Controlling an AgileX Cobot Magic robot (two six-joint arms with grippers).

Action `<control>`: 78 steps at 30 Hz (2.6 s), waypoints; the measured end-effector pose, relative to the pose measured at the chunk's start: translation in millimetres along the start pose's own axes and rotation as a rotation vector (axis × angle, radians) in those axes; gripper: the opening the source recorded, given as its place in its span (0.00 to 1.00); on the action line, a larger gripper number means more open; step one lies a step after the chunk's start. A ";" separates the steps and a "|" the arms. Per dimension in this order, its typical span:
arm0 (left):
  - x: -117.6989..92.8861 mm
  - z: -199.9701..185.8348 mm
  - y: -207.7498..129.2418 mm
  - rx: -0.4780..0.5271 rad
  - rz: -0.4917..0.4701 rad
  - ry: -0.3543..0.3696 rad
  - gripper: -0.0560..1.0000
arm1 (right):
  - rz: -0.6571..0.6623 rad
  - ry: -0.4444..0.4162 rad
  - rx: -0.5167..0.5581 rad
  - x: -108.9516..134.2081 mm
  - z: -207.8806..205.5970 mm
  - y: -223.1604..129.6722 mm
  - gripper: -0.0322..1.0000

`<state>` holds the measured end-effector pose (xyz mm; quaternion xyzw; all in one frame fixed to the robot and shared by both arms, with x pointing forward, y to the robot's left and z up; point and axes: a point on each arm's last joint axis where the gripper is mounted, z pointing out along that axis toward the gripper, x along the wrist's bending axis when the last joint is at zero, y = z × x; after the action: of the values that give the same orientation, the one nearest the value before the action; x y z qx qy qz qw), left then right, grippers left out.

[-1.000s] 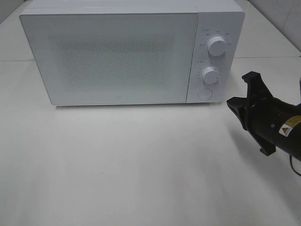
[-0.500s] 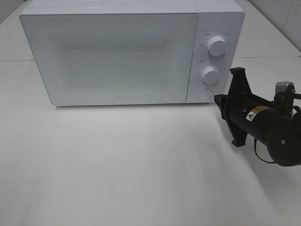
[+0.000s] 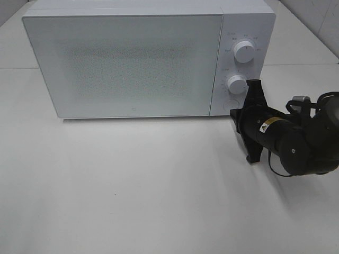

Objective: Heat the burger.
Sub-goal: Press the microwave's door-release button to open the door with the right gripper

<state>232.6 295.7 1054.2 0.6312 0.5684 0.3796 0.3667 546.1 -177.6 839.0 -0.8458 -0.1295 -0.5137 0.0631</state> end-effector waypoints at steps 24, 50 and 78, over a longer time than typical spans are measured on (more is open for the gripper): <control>0.0 0.0 0.0 0.000 0.000 0.000 1.00 | -0.037 0.067 -0.020 6.5 18.5 -2.4 0.03; 0.0 0.0 0.1 -0.001 0.000 0.000 1.00 | -0.017 -0.022 -0.045 17.3 33.5 -2.8 0.03; 0.0 0.0 0.1 -0.001 0.000 0.000 1.00 | 0.035 -0.021 -0.045 21.3 14.1 -0.6 0.03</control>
<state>232.6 295.7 1054.3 0.6310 0.5682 0.3799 0.3670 567.3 -170.4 851.3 -0.8544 -0.1037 -0.5065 0.0519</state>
